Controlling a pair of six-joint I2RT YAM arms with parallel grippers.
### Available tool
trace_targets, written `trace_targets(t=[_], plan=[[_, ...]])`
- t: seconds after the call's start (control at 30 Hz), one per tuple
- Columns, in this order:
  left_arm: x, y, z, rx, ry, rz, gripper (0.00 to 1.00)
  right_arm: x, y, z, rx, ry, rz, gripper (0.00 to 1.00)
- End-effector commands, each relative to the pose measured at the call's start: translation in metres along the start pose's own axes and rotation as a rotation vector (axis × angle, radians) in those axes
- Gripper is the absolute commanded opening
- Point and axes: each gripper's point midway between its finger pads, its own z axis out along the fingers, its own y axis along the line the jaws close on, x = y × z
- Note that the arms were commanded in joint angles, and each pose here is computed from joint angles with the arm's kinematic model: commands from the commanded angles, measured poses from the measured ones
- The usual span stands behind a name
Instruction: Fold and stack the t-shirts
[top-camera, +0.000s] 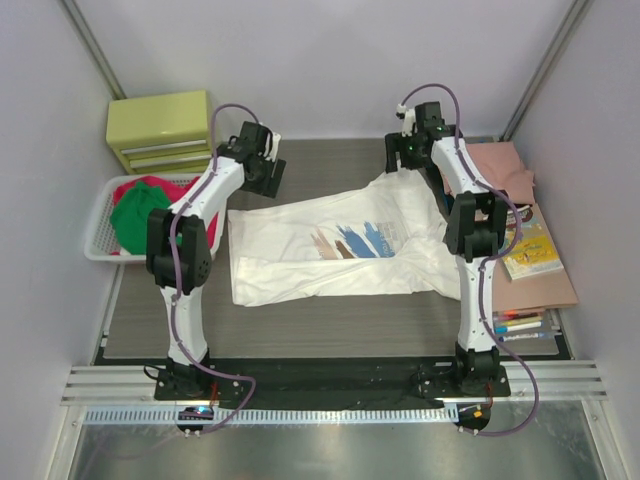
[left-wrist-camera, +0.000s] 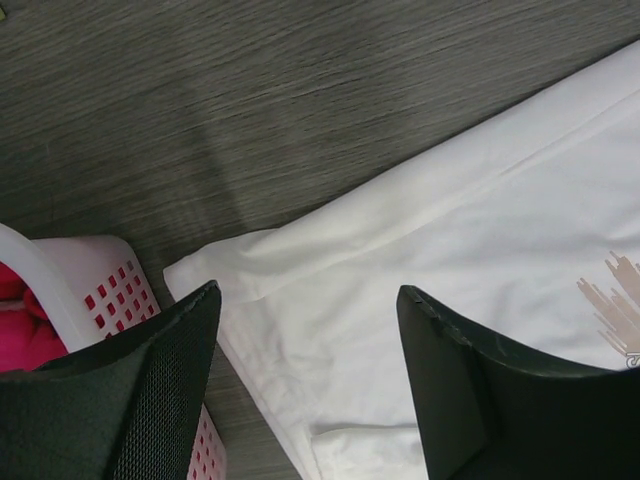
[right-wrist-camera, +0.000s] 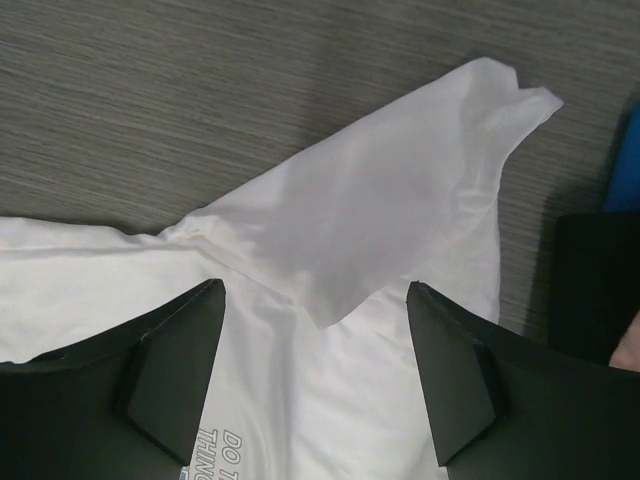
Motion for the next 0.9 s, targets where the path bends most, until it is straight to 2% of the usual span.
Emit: trace_targets(t=[0.0,0.17,0.27,0.33,0.4,0.43,0.47,0.5,0.57,0.6,0.67,0.7,0.73,0.77,0.8,0.87], plan=[[-0.017,0.007,-0.010,-0.030,-0.063,0.013,0.73,-0.011,-0.002,-0.002,0.023,-0.024,0.014,0.79],[-0.007,0.009,-0.003,-0.042,-0.037,0.019,0.73,-0.004,-0.003,0.007,0.023,-0.012,0.025,0.78],[-0.001,0.007,0.004,-0.037,-0.018,0.021,0.73,0.000,-0.007,0.015,0.032,-0.010,0.027,0.69],[0.000,0.007,0.005,-0.034,-0.013,0.018,0.73,0.003,-0.007,0.020,0.031,-0.004,0.028,0.60],[0.001,0.007,0.007,-0.035,-0.012,0.023,0.73,0.007,-0.007,0.027,0.030,0.004,0.036,0.34],[0.003,0.006,0.007,-0.034,-0.007,0.028,0.73,0.009,-0.008,0.029,0.030,0.007,0.038,0.32],[0.005,0.007,0.009,-0.036,-0.001,0.038,0.73,0.010,-0.009,0.030,0.033,0.008,0.041,0.32],[0.007,0.008,0.009,-0.042,0.004,0.037,0.73,0.012,-0.009,0.034,0.031,0.011,0.042,0.39],[0.012,0.013,0.014,-0.072,0.017,0.029,0.73,0.015,-0.007,0.035,0.020,0.017,0.041,0.48],[0.014,0.014,0.016,-0.085,0.022,0.023,0.74,0.014,-0.006,0.035,0.017,0.015,0.040,0.59],[0.017,0.013,0.021,-0.084,0.023,0.019,0.75,0.017,-0.006,0.037,0.016,0.020,0.036,0.66],[0.019,0.014,0.025,-0.083,0.029,0.017,0.75,0.018,-0.007,0.037,0.020,0.023,0.035,0.60],[0.019,0.013,0.025,-0.080,0.032,0.017,0.75,0.018,-0.008,0.037,0.025,0.022,0.033,0.46],[0.020,0.013,0.025,-0.077,0.037,0.023,0.75,0.021,-0.011,0.038,0.044,0.027,0.035,0.14],[0.020,0.012,0.024,-0.076,0.037,0.025,0.75,0.019,-0.012,0.037,0.049,0.022,0.031,0.02],[0.018,0.013,0.022,-0.075,0.029,0.028,0.75,0.022,-0.014,0.037,0.056,0.028,0.029,0.01]])
